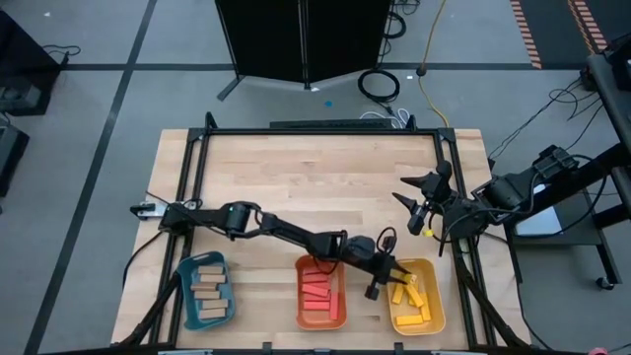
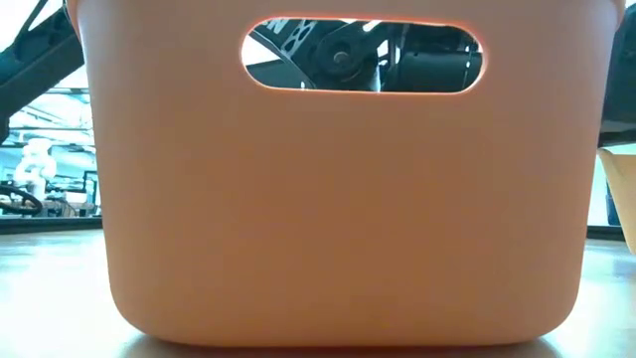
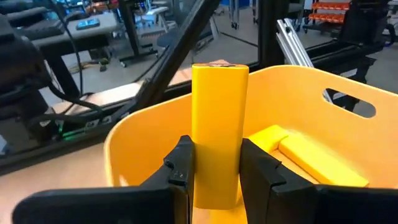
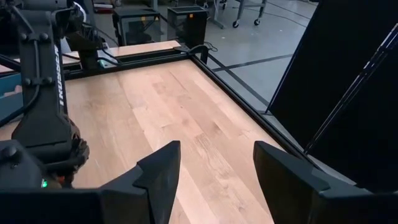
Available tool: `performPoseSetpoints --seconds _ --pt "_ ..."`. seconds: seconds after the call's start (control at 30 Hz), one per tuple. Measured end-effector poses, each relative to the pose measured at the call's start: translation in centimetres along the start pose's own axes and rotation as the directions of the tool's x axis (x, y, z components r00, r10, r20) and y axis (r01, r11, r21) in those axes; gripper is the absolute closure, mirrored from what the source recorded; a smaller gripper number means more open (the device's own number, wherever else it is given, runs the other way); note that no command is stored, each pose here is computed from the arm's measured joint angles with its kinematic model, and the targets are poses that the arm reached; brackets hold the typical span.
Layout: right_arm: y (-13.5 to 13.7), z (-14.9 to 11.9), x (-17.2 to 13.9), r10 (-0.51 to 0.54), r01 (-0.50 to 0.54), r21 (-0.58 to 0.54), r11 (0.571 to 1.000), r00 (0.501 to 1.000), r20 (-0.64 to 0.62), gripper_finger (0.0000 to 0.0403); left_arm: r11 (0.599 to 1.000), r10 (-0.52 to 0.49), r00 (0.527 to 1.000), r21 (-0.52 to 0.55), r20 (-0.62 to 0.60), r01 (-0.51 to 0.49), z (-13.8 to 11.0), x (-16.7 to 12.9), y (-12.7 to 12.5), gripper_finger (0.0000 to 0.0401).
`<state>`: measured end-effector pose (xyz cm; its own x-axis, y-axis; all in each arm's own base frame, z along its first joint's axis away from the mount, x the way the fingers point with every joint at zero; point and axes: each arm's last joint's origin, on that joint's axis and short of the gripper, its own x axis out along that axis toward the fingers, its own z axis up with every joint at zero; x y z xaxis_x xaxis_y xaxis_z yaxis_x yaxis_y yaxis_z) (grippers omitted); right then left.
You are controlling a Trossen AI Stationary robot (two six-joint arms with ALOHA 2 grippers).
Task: Sort blocks
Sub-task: Put the left yellow block into the yellow bin, then return to Home Position
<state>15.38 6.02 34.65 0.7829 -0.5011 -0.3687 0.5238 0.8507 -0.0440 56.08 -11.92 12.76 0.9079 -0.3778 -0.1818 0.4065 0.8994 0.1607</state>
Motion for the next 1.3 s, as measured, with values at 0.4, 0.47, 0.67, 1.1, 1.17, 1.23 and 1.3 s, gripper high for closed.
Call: performPoseSetpoints --seconds 0.4,0.47,0.67,1.1,1.17,1.23,1.3 --pt "0.0 0.0 0.0 0.0 0.0 -0.008 1.0 1.0 0.0 0.0205 0.999 -0.01 1.0 0.038 -0.007 0.011 -0.1 0.0 0.0 0.0212" --pt "0.0 0.0 0.0 0.0 0.0 -0.008 1.0 1.0 0.0 0.0205 0.999 0.001 1.0 0.04 -0.009 -0.001 -0.1 0.0 0.0 0.0184" --pt "0.0 0.0 0.0 0.0 0.0 -0.008 1.0 1.0 0.0 0.0205 0.999 0.006 1.0 0.038 -0.017 -0.005 -0.2 0.0 0.0 0.0151" --pt "-0.1 0.8 -0.5 0.081 -0.082 -0.077 0.994 0.997 -0.004 0.0205 0.999 0.039 0.959 0.045 -0.279 -0.027 5.4 -4.4 3.5 0.0148" --pt "-0.4 1.5 -1.0 0.084 -0.083 -0.082 0.993 0.996 0.017 0.0205 0.999 0.033 0.924 0.027 -0.381 -0.024 5.7 -5.8 4.6 0.0148" --pt "-0.7 2.1 -1.3 0.085 -0.082 -0.083 0.993 0.996 0.037 0.0205 0.999 0.036 0.87 0.004 -0.491 -0.04 5.8 -7.6 6.0 0.0148" --pt "-1.0 2.6 -1.7 0.091 -0.086 -0.092 0.992 0.995 0.051 0.0205 0.997 0.034 0.818 -0.033 -0.574 -0.064 5.6 -9.4 7.2 0.0148"
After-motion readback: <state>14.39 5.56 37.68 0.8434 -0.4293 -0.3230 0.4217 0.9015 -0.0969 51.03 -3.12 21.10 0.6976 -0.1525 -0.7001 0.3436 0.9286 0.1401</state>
